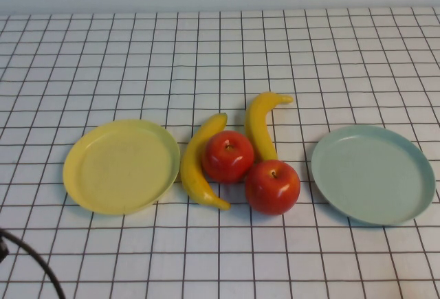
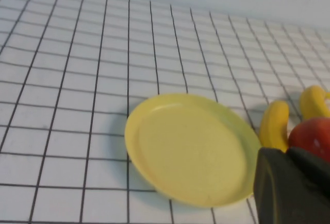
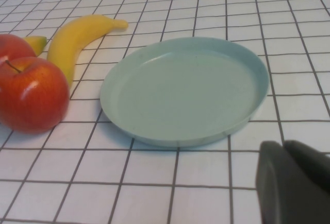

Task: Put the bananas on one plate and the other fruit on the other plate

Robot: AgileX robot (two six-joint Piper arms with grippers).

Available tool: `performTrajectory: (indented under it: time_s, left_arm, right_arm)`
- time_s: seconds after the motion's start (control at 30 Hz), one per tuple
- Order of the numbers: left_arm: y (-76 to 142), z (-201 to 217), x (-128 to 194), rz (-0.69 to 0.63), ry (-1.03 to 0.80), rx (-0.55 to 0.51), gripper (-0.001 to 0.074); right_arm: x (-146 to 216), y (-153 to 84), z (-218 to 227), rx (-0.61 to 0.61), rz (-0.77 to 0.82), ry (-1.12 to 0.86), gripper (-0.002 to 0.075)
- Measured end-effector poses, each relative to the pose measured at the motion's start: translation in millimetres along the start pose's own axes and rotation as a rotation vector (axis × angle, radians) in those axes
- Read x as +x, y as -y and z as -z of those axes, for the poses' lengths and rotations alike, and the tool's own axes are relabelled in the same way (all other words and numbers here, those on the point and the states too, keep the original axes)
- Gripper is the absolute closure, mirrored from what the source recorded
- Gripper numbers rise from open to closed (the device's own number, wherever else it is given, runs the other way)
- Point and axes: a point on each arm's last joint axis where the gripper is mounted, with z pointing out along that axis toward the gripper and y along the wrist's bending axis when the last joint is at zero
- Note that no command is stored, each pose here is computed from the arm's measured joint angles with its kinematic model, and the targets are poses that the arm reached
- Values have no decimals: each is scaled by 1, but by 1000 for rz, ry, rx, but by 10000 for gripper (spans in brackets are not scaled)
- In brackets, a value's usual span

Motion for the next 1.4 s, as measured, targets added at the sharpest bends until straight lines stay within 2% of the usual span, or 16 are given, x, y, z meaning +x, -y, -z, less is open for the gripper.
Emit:
performTrajectory:
  time_s: [0.33,0.43,0.53,0.7,0.87,1.07,1.13,1.2,1.4]
  left_arm:
    - [-4,-55,-30,-153,-221,0,739]
    - [0,-72,-39,-188,-265,33,739]
    - [10,-93,-42,-229,-320,93,739]
    - [39,-133,-46,-330,-405,215,739]
    - [59,-179,-49,-385,-499,265,739]
    - [68,-225,-50,-390,-684,298,735]
    - [70,-237,-47,-401,-755,315,713]
    - [73,-248,-42,-435,-816,324,654]
    - [94,-265,-34,-600,-837,385,367]
  right_arm:
    - [0,0,0,0,0,0,743]
    - [0,0,0,0,0,0,743]
    - [0,0,0,0,0,0,743]
    - [0,0,0,0,0,0,743]
    - [0,0,0,0,0,0,743]
    - [0,0,0,0,0,0,743]
    - [0,0,0,0,0,0,743]
    - [0,0,0,0,0,0,743]
    - [0,0,0,0,0,0,743]
